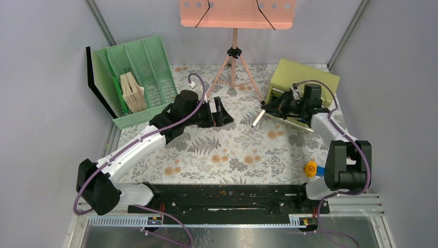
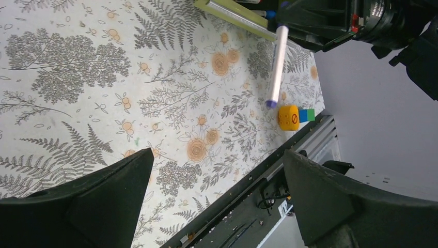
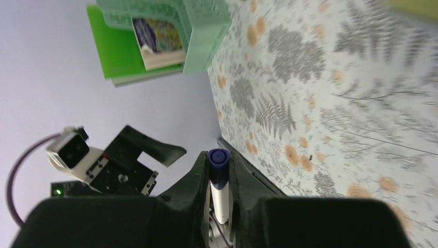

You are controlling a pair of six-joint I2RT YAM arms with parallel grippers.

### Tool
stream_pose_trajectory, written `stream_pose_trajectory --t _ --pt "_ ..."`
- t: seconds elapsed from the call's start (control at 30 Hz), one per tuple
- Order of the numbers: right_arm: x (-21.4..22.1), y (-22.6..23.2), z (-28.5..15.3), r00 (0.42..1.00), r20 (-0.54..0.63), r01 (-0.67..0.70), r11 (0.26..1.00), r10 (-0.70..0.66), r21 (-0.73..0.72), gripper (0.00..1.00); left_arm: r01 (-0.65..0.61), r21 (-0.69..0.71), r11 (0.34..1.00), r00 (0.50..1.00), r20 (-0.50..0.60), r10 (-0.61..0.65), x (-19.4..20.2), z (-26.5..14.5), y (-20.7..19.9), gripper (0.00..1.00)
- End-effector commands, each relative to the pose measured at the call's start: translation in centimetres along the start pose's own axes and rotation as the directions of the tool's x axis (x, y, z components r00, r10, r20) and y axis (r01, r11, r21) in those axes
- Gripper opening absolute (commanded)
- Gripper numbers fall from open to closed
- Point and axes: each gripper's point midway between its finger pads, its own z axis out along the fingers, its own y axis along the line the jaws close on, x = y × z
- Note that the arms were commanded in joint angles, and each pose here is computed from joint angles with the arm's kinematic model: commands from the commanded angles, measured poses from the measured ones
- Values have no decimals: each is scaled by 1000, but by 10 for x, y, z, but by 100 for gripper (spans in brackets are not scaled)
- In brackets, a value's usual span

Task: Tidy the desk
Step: Place the stationery in the drawer.

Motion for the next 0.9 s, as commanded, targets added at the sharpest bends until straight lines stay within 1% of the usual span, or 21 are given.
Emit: stream_pose_trajectory --t 0.0,0.2,0.47,0.7,0.87 --pt "-29 -20 -27 992 112 -67 998 65 12 1 -35 -7 999 997 70 36 -22 -9 -4 99" --pt "-54 -51 -59 959 251 -152 986 131 67 0 -26 23 999 998 53 25 -19 -4 -6 99" --pt "-88 -67 -102 891 436 -196 974 127 118 0 -6 82 997 1000 27 3 -13 3 -12 99" --pt "-103 -87 -129 813 566 -265 952 136 153 0 -7 109 994 1000 -5 8 -9 8 -15 99" --pt "-116 -100 -136 752 629 -345 931 198 119 0 -13 128 992 1000 -17 15 -9 8 -19 99"
